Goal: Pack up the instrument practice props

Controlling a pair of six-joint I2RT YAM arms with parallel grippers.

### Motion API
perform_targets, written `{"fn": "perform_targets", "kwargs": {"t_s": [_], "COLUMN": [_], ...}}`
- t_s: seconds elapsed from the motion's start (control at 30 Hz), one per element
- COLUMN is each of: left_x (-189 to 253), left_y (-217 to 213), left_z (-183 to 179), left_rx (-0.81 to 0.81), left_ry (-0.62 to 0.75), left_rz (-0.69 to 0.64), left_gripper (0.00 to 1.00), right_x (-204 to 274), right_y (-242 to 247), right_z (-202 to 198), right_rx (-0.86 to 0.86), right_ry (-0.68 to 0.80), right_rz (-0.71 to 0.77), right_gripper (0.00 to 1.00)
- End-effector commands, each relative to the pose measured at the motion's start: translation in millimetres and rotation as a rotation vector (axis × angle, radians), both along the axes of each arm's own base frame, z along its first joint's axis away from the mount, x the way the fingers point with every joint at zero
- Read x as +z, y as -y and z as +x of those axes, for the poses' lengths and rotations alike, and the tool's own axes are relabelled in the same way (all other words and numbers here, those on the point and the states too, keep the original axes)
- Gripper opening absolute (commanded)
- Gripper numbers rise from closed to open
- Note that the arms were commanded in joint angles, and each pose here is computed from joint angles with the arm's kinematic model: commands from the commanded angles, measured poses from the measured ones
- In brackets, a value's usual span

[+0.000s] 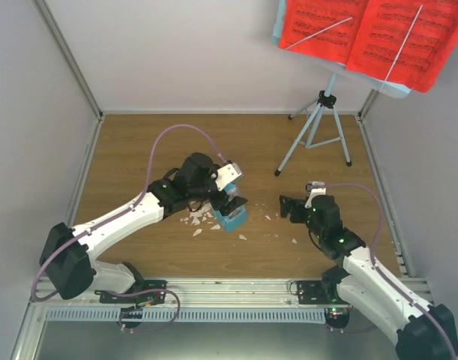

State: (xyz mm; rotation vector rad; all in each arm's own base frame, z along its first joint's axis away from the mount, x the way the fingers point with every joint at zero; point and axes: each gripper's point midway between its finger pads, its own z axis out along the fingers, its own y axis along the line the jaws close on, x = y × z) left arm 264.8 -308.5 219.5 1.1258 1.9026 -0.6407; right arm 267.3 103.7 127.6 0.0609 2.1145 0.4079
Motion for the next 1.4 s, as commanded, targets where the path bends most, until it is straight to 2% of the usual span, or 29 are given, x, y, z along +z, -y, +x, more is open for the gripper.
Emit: {"fn": "perform_targets", "kwargs": {"t_s": [0.0, 0.2, 0.27, 0.43, 0.73, 1.0, 1.07, 1.1, 1.2, 1.23, 1.3, 1.37], "left_x": [-2.5, -5.7, -5.6, -5.9, -4.4, -7.0, -7.3, -8.2, -8.2, -8.0, -9.1, -9.7], "left_y": [-0.9, -4.4, -2.5, -3.2, -2.8, -2.2, -1.2, -1.5, -2.4, -3.4, -4.1, -3.7], "left_z": [13.5, 17.7, 14.8, 15.2, 14.5, 14.2, 13.9, 13.8, 16.0, 17.1, 17.9, 18.2], "left_rx": [0.071, 0.096, 0.078, 0.079, 0.077, 0.073, 0.071, 0.071, 0.083, 0.091, 0.096, 0.096], "left_ry": [0.057, 0.069, 0.063, 0.063, 0.061, 0.054, 0.051, 0.048, 0.05, 0.053, 0.054, 0.053], "left_rz": [0.08, 0.102, 0.096, 0.1, 0.095, 0.099, 0.098, 0.1, 0.103, 0.105, 0.109, 0.11], "left_gripper": [0.99, 0.99, 0.94, 0.73, 0.48, 0.38, 0.38, 0.42, 0.77, 0.83, 0.82, 0.74], "right_x": [-5.8, -0.2, 0.3, 1.1, 0.8, -0.5, -0.3, -0.1, 0.7, 1.0, 0.5, -0.6], "right_y": [8.8, 16.5, 17.9, 20.0, 22.3, 22.7, 23.1, 23.5, 24.4, 24.2, 24.4, 24.1], "right_z": [-9.2, -14.0, -15.1, -16.7, -18.8, -19.4, -19.4, -19.3, -19.4, -19.6, -19.7, -20.1], "right_rx": [-0.027, -0.06, -0.069, -0.081, -0.087, -0.09, -0.091, -0.094, -0.098, -0.097, -0.099, -0.097], "right_ry": [-0.024, 0.001, 0.007, 0.011, 0.007, 0.006, 0.007, 0.007, 0.009, 0.01, 0.01, 0.007], "right_rz": [0.005, 0.018, 0.026, 0.034, 0.028, 0.031, 0.03, 0.031, 0.03, 0.031, 0.031, 0.033], "right_gripper": [1.0, 1.0, 1.0, 1.0, 1.0, 1.0, 1.0, 1.0, 1.0, 1.0, 1.0, 1.0]}}
